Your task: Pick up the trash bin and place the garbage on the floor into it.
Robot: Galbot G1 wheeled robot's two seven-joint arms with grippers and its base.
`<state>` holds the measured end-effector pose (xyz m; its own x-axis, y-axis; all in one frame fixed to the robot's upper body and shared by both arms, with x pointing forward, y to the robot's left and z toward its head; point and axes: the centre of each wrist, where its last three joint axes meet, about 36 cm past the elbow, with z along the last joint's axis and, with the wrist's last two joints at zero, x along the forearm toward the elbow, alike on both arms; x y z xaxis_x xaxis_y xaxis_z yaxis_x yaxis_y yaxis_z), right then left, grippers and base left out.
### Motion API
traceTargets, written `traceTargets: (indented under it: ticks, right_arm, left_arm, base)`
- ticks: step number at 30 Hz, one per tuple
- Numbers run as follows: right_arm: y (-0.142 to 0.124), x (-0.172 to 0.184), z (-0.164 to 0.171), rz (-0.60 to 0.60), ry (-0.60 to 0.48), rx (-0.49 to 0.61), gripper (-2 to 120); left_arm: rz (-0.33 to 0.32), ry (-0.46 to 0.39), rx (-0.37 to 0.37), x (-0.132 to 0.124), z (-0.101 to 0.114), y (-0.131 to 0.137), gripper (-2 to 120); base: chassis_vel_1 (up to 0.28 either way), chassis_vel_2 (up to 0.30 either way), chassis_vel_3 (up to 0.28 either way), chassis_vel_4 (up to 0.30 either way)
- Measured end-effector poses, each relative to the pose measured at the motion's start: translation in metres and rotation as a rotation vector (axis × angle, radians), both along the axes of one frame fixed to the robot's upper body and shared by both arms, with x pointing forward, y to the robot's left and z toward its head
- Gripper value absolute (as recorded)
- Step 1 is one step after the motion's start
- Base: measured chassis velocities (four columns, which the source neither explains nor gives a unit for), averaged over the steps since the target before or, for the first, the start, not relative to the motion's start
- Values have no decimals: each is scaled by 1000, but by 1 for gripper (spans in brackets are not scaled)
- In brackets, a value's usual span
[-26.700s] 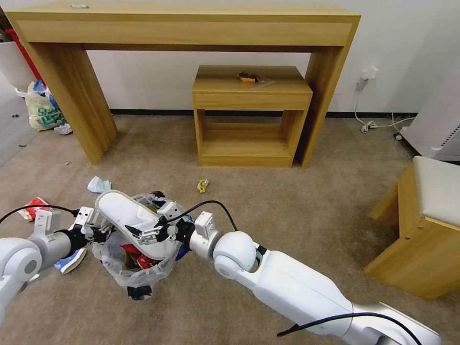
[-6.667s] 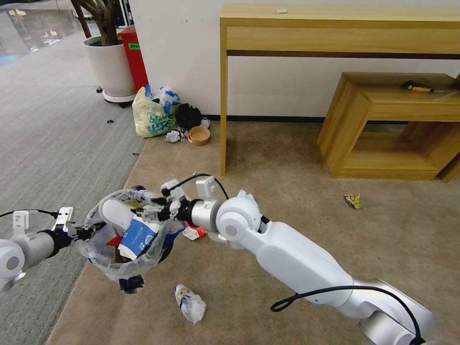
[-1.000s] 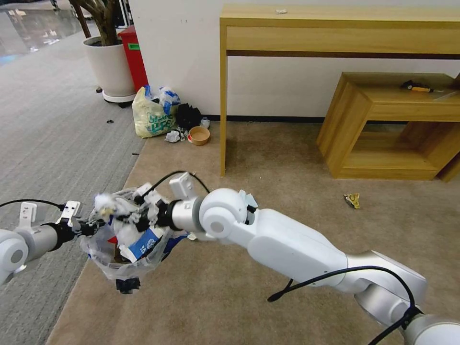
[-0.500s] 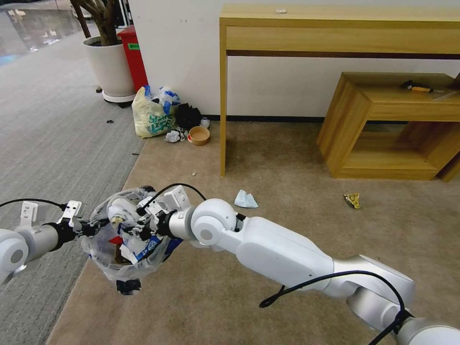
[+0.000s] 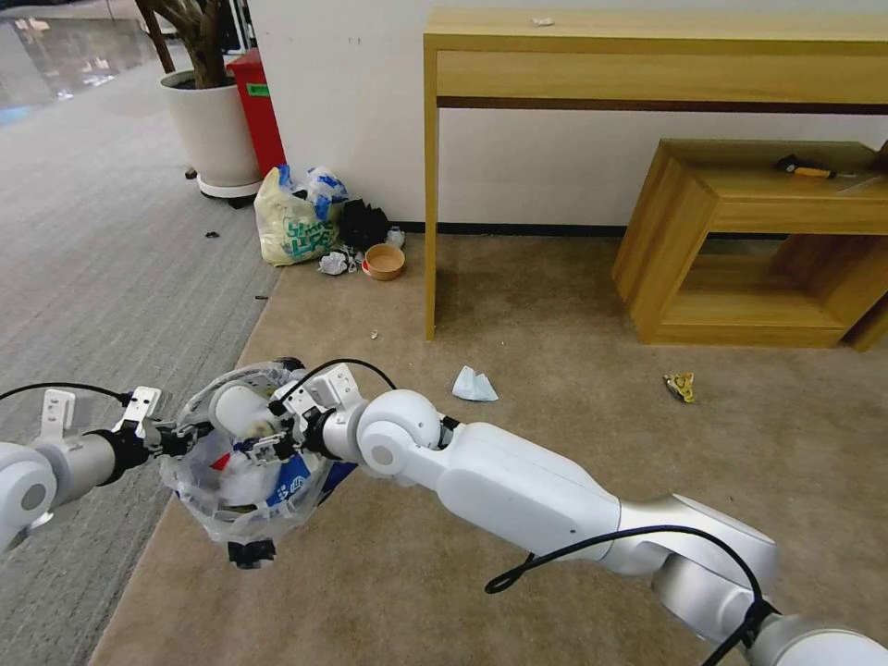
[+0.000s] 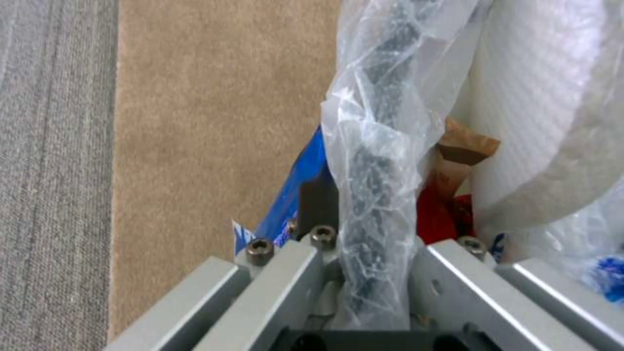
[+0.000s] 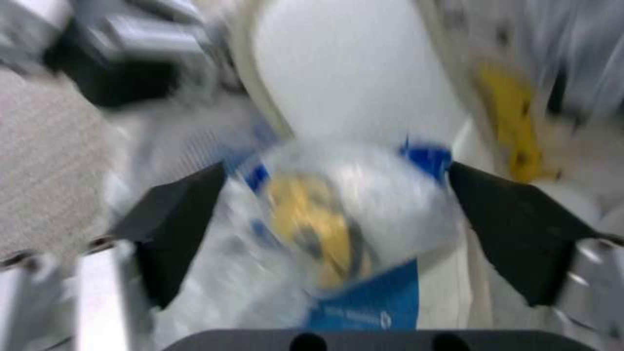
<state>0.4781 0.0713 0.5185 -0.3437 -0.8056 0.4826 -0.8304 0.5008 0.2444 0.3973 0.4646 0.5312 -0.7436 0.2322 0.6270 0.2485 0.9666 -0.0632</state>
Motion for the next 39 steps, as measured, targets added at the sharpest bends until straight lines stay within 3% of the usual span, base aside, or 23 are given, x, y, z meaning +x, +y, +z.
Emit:
traceTargets:
  ticks: [4, 11, 17, 26, 29, 30, 33, 36, 39]
  right_arm:
    - [-4, -5, 17, 8, -19, 31, 100]
    - [-17, -6, 38, -22, -61, 78, 100]
    - [-44, 6, 47, -116, -130, 117, 100]
    - [-102, 16, 10, -352, -131, 109, 100]
    - [-139, 18, -7, -458, -157, 86, 100]
    - [-139, 18, -7, -458, -157, 86, 100]
    - [-179, 12, -18, -543, -165, 65, 100]
    - [-201, 9, -24, -593, -166, 51, 100]
    - [-211, 9, -26, -621, -167, 48, 100]
  left_arm:
    - [10, 5, 0, 0, -3, 2, 0]
    - [26, 7, -2, -1, -5, 8, 0]
    - [37, 6, -12, -3, -9, 9, 0]
    - [55, 0, -31, -8, -12, 11, 0]
    - [65, -2, -41, -9, -15, 12, 0]
    - [65, -2, -41, -9, -15, 12, 0]
    - [69, -3, -47, -10, -17, 11, 0]
    - [71, -2, -48, -10, -18, 12, 0]
    - [74, -1, -47, -11, -19, 12, 0]
  base:
    - [0, 0, 0, 0]
    - [0, 0, 0, 0]
    - [0, 0, 0, 0]
    - [0, 0, 0, 0]
    - [0, 0, 0, 0]
    - [0, 0, 0, 0]
    - [0, 0, 0, 0]
    - [0, 0, 0, 0]
    - [0, 0, 0, 0]
